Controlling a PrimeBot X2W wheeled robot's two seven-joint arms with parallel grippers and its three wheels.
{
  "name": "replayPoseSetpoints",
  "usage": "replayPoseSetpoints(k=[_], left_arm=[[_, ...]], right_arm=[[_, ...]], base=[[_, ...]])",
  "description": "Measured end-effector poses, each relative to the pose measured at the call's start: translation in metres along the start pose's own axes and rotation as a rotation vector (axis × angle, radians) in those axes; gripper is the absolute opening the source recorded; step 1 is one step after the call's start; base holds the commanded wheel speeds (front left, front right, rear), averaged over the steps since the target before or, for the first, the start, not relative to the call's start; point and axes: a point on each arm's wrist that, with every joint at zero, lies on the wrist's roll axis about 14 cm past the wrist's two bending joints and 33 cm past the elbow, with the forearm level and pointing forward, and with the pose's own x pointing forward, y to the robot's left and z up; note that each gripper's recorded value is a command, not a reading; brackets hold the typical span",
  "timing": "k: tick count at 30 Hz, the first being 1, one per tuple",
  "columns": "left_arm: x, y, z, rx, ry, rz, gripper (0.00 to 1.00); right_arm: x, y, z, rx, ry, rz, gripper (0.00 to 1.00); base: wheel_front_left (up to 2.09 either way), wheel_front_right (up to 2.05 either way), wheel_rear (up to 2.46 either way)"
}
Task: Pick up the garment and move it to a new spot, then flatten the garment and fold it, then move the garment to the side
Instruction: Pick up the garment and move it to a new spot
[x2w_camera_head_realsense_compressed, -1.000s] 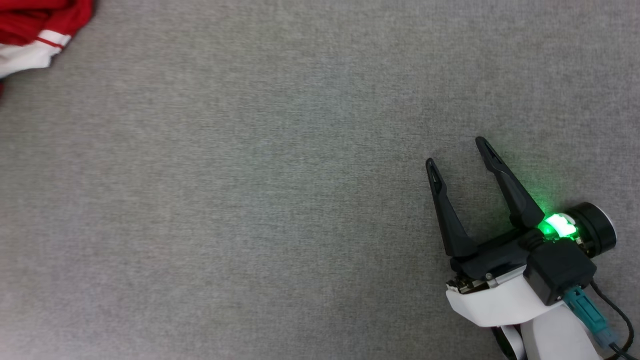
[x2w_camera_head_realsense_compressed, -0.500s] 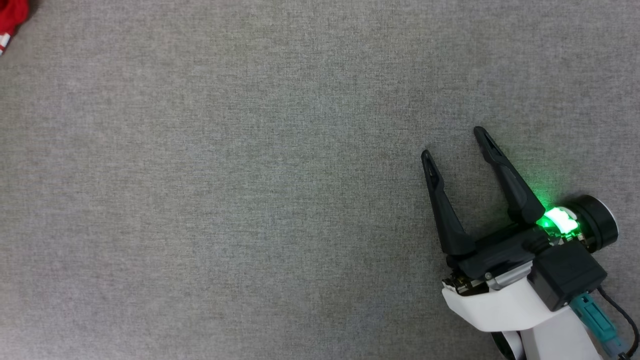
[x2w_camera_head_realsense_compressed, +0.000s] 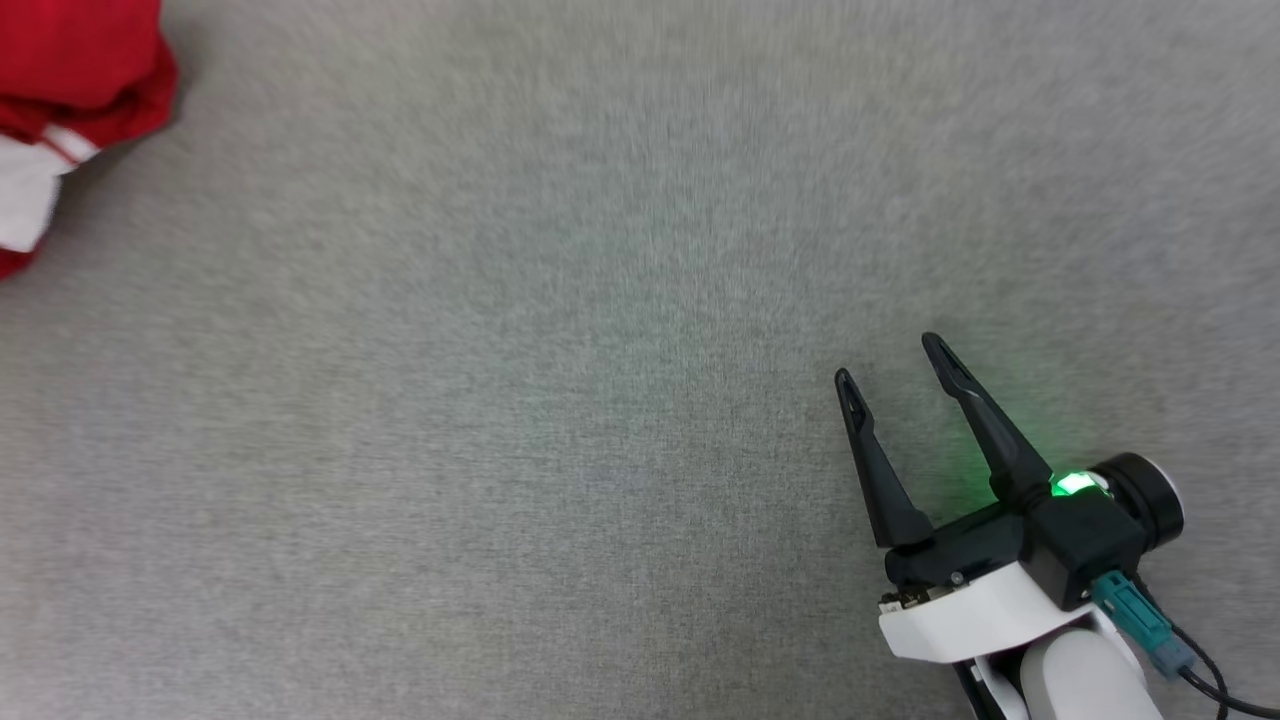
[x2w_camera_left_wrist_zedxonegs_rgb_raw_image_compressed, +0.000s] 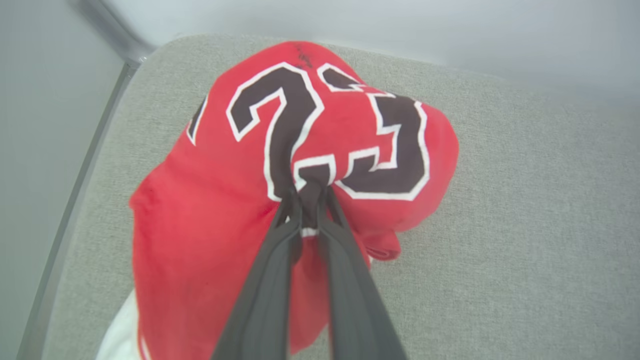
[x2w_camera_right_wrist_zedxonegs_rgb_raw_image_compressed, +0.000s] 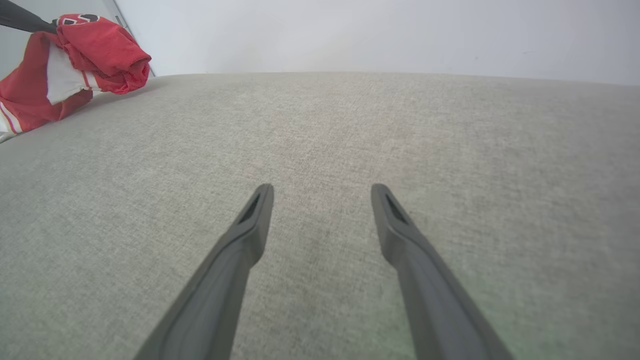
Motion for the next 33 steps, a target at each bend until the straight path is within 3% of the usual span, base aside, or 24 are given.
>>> replayPoseSetpoints(k=[8, 14, 22, 29, 33], left_arm=[[-0.069, -0.038, 0.038, 0.103, -0.198, -0.11, 0.0], [-0.107, -0.091, 0.042, 0.161, -0.326, -0.253, 0.0], [-0.136, -0.202, 0.027, 0.178, -0.418, -0.492, 0.0], [-0.142, -0.296, -0.021, 0.208, -0.357, -0.698, 0.0], [-0.136, -0.341, -0.052, 0.152, -0.303, -0.802, 0.0]], right_arm=[[-0.021, 0.005, 0.055, -0.03, -0.114, -0.018, 1.0], [-0.039, 0.0, 0.087, -0.039, -0.191, -0.056, 1.0], [-0.061, -0.01, 0.111, -0.062, -0.249, -0.111, 1.0], [-0.08, -0.038, 0.118, -0.085, -0.264, -0.206, 1.0], [-0.088, -0.05, 0.118, -0.092, -0.261, -0.249, 1.0]], base=[[0.0, 0.0, 0.0], [0.0, 0.0, 0.0], [0.0, 0.0, 0.0], [0.0, 0.0, 0.0], [0.0, 0.0, 0.0]])
